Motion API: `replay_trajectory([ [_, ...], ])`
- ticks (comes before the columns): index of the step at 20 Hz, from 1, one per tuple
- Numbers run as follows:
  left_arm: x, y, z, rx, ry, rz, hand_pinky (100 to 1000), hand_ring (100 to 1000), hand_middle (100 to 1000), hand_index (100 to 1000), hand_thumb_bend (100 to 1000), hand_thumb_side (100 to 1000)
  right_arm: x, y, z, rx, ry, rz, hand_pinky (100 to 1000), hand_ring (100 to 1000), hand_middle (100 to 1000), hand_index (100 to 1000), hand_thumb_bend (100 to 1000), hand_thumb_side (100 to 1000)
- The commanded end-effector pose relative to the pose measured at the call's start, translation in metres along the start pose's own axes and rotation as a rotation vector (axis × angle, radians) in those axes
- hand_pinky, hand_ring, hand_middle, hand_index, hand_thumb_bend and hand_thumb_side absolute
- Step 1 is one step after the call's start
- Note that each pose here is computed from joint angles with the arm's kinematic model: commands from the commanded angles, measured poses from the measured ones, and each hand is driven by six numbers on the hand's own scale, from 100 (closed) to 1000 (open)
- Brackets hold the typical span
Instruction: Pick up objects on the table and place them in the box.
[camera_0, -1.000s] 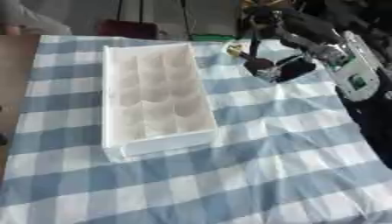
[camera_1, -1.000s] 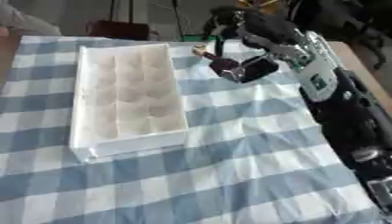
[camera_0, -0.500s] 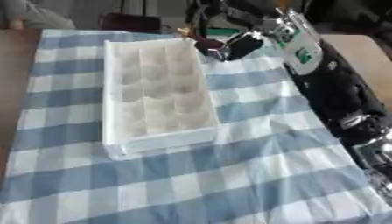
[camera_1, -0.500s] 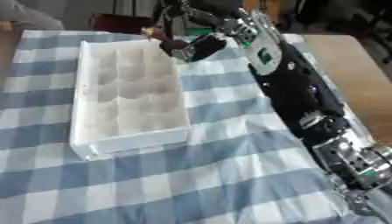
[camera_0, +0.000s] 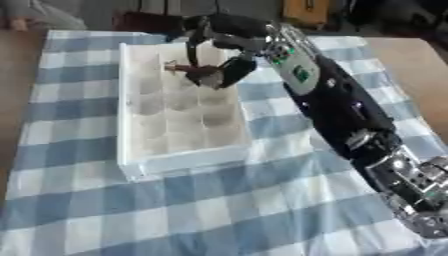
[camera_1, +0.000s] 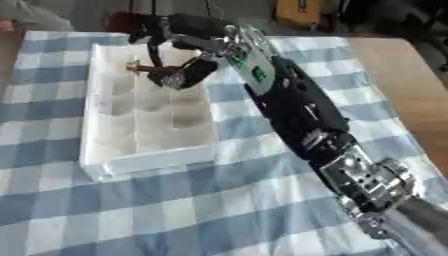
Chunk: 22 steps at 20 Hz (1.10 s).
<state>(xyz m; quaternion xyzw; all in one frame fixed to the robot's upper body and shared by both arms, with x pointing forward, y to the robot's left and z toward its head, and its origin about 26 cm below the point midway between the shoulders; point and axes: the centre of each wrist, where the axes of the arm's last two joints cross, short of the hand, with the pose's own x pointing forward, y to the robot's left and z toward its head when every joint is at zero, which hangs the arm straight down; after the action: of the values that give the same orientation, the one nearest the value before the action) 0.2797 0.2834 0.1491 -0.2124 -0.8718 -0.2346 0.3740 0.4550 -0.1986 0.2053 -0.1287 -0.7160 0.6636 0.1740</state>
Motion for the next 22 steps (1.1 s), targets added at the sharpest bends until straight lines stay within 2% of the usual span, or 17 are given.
replay_trajectory([
  [1, 0.006, 0.001, -0.003, -0.018, -0.009, -0.013, 512, 774, 788, 891, 827, 519, 0.001, -0.01, 0.005, 0.242, -0.2, 0.172, 1000, 900, 861, 929, 100, 458],
  [3, 0.005, 0.001, -0.002, -0.019, -0.006, -0.015, 511, 774, 788, 892, 825, 521, 0.0, -0.008, 0.007, 0.244, -0.199, 0.168, 1000, 898, 853, 921, 100, 478],
  [4, 0.005, 0.001, -0.001, -0.02, -0.004, -0.015, 511, 774, 788, 892, 826, 521, 0.001, -0.004, 0.006, 0.261, -0.201, 0.163, 1000, 898, 854, 926, 100, 528],
  [6, 0.005, 0.001, 0.0, -0.022, -0.003, -0.018, 510, 774, 788, 892, 825, 522, 0.002, 0.003, 0.004, 0.294, -0.206, 0.154, 1000, 899, 855, 935, 100, 561],
  [11, 0.004, 0.0, 0.0, -0.023, -0.001, -0.019, 511, 775, 788, 893, 825, 522, 0.004, 0.01, 0.001, 0.334, -0.216, 0.138, 1000, 898, 854, 938, 100, 580],
  [13, 0.004, 0.0, 0.0, -0.022, 0.0, -0.018, 511, 775, 788, 893, 824, 522, 0.004, 0.009, 0.002, 0.319, -0.22, 0.131, 1000, 893, 851, 939, 100, 555],
  [14, 0.004, 0.0, 0.0, -0.021, 0.0, -0.018, 511, 775, 788, 893, 825, 521, 0.003, 0.008, 0.006, 0.284, -0.221, 0.12, 992, 869, 840, 940, 100, 381],
  [15, 0.005, 0.0, 0.0, -0.019, 0.0, -0.017, 511, 775, 788, 893, 825, 521, 0.002, 0.005, 0.01, 0.24, -0.222, 0.109, 992, 869, 840, 940, 100, 381],
  [16, 0.005, 0.0, 0.0, -0.017, 0.001, -0.017, 511, 775, 788, 893, 824, 521, 0.002, 0.003, 0.014, 0.199, -0.223, 0.099, 985, 859, 836, 941, 100, 316],
  [17, 0.005, 0.0, 0.0, -0.016, 0.002, -0.017, 511, 775, 788, 893, 824, 521, 0.001, 0.001, 0.018, 0.168, -0.224, 0.092, 985, 859, 836, 941, 100, 316],
  [18, 0.005, 0.001, 0.001, -0.011, 0.005, -0.017, 511, 775, 788, 894, 824, 521, -0.001, -0.001, 0.028, 0.091, -0.221, 0.071, 949, 814, 816, 948, 100, 138],
  [19, 0.005, 0.001, 0.002, -0.006, 0.009, -0.019, 511, 775, 788, 894, 824, 521, -0.002, -0.004, 0.041, -0.005, -0.218, 0.049, 949, 814, 816, 948, 100, 138],
  [20, 0.005, 0.001, 0.003, -0.002, 0.013, -0.021, 510, 775, 788, 894, 824, 523, -0.003, -0.007, 0.055, -0.089, -0.215, 0.028, 932, 793, 808, 946, 100, 100],
  [22, 0.005, 0.002, 0.005, 0.005, 0.021, -0.028, 509, 775, 788, 894, 822, 525, -0.003, -0.009, 0.082, -0.24, -0.203, -0.013, 917, 777, 804, 939, 100, 100],
])
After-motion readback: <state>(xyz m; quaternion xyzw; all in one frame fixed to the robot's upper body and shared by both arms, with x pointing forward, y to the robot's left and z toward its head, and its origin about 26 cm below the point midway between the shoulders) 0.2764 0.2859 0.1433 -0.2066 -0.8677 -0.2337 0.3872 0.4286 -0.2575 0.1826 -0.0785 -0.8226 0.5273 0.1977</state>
